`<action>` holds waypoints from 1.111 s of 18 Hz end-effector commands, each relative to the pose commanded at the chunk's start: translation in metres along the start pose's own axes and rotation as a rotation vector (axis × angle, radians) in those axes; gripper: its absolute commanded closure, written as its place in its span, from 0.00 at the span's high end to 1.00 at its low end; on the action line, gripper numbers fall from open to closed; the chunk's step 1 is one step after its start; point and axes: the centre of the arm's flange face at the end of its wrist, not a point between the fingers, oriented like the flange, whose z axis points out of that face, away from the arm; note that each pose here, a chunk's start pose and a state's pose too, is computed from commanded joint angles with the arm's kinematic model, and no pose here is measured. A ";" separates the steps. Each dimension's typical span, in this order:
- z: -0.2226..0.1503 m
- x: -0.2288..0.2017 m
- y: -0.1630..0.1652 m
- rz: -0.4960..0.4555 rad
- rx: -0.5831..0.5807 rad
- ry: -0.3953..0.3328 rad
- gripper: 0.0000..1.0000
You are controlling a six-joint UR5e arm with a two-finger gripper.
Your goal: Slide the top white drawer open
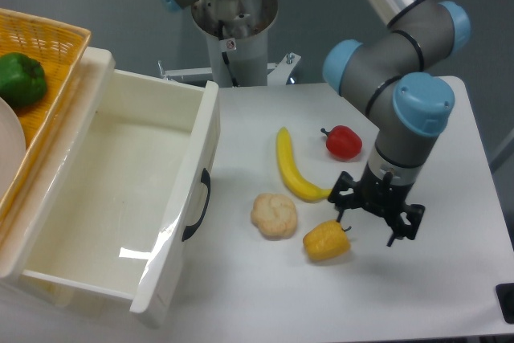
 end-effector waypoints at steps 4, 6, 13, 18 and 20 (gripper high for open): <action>-0.008 -0.028 0.003 -0.007 -0.048 0.056 1.00; -0.011 -0.039 0.005 0.024 -0.089 0.089 1.00; -0.001 -0.068 0.030 0.112 -0.109 0.105 1.00; 0.005 -0.071 0.038 0.117 -0.104 0.117 1.00; 0.007 -0.073 0.043 0.111 -0.102 0.120 1.00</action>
